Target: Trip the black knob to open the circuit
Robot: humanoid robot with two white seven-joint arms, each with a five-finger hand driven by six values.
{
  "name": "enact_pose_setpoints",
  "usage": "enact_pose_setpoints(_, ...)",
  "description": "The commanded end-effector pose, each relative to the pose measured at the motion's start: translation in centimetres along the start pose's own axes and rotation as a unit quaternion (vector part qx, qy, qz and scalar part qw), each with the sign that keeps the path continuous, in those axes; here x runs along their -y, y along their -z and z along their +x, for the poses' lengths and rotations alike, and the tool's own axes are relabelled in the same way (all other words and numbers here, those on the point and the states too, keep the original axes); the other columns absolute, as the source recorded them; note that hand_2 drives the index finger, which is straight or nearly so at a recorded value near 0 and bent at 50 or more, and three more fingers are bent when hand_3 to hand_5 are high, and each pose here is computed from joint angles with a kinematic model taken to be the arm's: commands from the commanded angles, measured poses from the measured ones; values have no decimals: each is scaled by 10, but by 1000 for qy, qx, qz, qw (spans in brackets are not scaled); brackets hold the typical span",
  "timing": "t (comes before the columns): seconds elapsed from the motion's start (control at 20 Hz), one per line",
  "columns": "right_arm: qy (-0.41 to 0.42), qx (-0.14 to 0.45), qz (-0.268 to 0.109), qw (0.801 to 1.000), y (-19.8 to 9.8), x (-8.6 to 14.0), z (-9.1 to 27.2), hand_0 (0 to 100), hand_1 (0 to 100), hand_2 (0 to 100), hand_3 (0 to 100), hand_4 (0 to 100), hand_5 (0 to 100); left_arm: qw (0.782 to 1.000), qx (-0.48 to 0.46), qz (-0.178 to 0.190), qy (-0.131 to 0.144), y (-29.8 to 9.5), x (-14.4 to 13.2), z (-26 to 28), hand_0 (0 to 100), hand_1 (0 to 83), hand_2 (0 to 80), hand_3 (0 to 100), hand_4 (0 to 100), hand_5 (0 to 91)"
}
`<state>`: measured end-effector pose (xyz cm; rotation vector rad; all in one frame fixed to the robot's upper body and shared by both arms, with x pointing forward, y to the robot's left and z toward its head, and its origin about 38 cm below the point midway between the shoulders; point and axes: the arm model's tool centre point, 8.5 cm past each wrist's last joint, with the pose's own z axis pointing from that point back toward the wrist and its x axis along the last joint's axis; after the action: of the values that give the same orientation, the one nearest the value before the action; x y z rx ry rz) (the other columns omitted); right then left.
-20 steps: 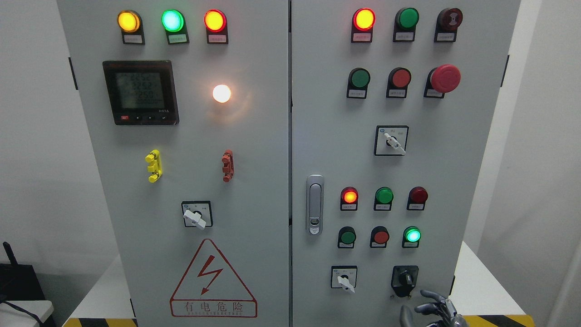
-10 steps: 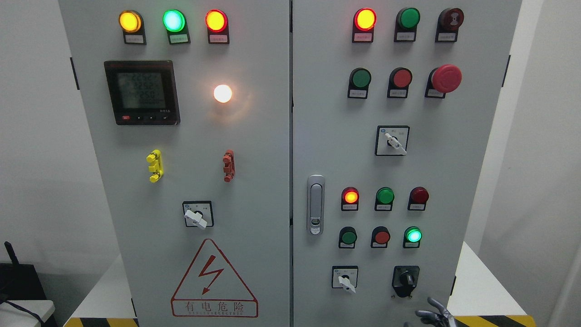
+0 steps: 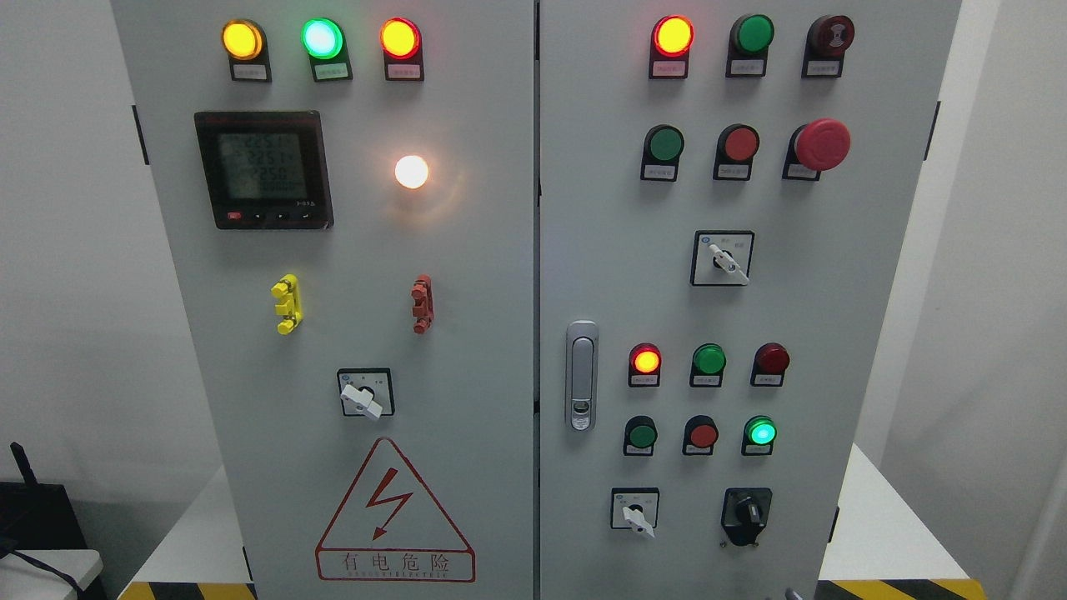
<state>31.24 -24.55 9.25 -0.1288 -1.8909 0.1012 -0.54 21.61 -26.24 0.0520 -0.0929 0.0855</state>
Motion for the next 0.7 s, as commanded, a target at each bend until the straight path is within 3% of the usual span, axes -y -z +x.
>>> enact_pose_setpoints(0.0,-6,22,38,999,-29,15,19,21,94,0,165,203,218,1000,5,-2,16,0,1,5,120,389,0,0,0,0)
enact_pose_setpoints(0.3,8,14,45,999,-41,26,19,0,97,0,147,189,209,1000,5,-3,17,0,2,5,120,389,0,0,0,0)
enact_pose_setpoints(0.65,28,14,68,997,-38,19,19,0,86,0,148,194,209,1000,5,-2,16,0,1,5,120,389,0,0,0,0)
